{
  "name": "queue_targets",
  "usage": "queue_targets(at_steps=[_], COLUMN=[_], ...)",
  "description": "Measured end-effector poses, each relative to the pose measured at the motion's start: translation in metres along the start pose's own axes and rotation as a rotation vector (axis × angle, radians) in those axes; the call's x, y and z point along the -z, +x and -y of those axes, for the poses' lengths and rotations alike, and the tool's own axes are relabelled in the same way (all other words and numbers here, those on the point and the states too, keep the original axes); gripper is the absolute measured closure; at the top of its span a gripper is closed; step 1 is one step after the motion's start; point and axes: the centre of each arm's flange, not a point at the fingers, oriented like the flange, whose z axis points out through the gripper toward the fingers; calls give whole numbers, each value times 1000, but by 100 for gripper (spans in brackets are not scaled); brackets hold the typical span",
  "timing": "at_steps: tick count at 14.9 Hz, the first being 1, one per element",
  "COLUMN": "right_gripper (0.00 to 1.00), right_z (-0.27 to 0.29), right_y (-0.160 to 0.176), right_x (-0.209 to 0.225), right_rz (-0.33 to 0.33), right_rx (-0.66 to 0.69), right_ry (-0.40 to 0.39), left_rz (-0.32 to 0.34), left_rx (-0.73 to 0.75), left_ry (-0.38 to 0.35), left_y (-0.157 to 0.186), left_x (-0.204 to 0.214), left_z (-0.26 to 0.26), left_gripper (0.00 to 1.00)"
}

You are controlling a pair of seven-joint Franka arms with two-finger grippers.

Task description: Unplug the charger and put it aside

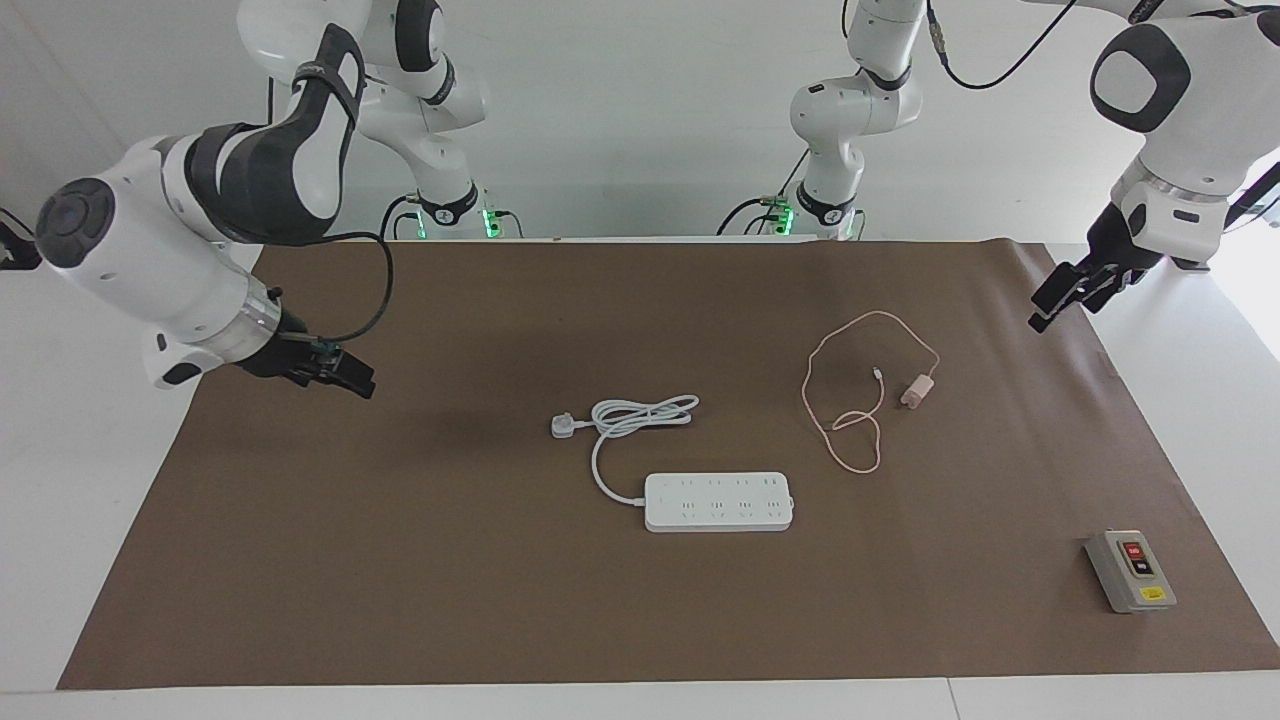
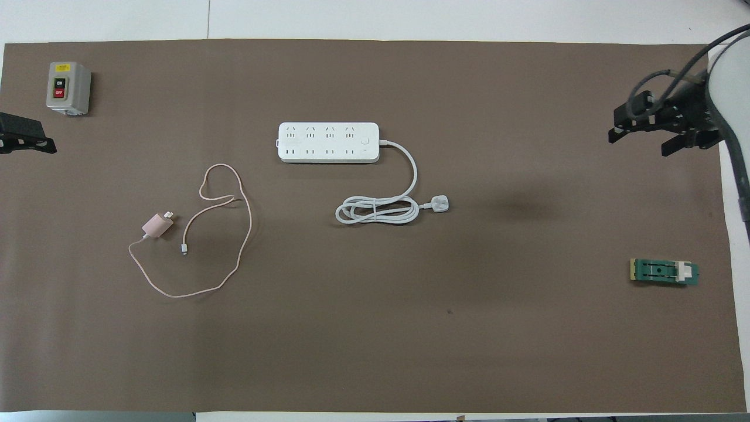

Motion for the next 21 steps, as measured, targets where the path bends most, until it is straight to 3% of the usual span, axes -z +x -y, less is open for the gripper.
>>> queue_targets(at_steps=[3,8,12,14,21], right_gripper=[0,0,0,0,0], right_z=[-34,-22,-21,-14,-4], right_y=[-21,-85,-139,-148,-138], right_x=[34,90,97,87,75], right_rz=[-20,-56,-52,-32,-76], right_rx=[107,193,216,231,252], right_ry=[-39,-101,-100,-140,-162], left_rz=[-2,-20,22,32,103], left_rx=[5,-67,-158,-173,-261], left_ry=[-3,-8,-5,-3,5], left_y=[-9,-32,-44,-46,-58], left_x=[2,21,31,29,22], left_z=[-17,-20,-9,-12,-22], left_gripper=[0,0,0,0,0])
